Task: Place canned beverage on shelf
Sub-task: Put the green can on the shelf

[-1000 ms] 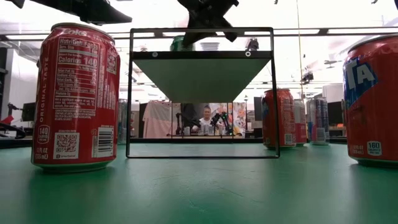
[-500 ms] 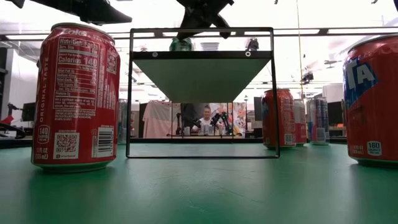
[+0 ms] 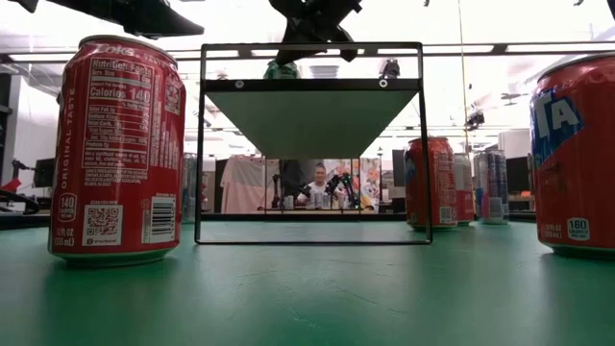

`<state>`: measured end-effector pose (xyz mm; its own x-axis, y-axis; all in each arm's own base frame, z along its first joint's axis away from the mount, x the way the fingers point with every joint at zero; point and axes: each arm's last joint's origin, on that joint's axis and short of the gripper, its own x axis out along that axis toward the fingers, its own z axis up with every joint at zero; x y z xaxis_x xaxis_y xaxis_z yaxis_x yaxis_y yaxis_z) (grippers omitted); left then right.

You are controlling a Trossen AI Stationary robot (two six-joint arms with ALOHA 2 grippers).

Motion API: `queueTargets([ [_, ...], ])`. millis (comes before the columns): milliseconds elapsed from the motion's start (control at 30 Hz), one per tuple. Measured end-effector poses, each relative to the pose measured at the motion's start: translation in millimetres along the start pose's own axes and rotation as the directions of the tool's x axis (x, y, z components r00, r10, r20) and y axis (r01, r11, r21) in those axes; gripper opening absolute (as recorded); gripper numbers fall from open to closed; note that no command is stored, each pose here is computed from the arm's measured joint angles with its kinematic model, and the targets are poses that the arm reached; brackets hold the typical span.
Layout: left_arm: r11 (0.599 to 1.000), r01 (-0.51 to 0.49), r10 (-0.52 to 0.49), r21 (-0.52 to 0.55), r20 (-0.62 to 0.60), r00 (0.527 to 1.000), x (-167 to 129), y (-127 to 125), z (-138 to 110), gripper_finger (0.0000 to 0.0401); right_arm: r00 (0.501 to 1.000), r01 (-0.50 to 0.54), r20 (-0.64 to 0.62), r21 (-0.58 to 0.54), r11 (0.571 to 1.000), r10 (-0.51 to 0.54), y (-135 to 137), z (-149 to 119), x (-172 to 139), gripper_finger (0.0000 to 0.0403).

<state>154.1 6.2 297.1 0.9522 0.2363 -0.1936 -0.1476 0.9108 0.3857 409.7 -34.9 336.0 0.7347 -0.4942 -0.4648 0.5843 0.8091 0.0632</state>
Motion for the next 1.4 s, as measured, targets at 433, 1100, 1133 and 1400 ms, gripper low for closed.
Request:
queueTargets([
  [433,1.0,-0.001,0.001,0.001,0.003,1.0,0.0,0.1,0.3,0.0,1.0,0.016,0.011,-0.027,1.0,-0.015,-7.6,0.5,5.9,0.0009],
  [1100,1.0,0.0,0.0,0.002,-0.002,1.0,-0.1,0.0,-0.2,0.0,1.0,-0.01,-0.027,-0.044,0.999,0.008,-8.1,-1.2,3.4,0.0009],
  [1133,1.0,0.0,0.0,0.001,-0.002,1.0,-0.1,0.0,-0.2,0.0,1.0,-0.006,-0.027,-0.042,0.999,0.004,-9.7,-0.8,4.3,0.0009],
  [1400,1.0,0.001,-0.001,0.001,-0.003,1.0,0.0,-0.1,-0.3,0.0,1.0,0.016,-0.024,-0.04,0.999,-0.017,-19.2,1.7,9.9,0.0009],
])
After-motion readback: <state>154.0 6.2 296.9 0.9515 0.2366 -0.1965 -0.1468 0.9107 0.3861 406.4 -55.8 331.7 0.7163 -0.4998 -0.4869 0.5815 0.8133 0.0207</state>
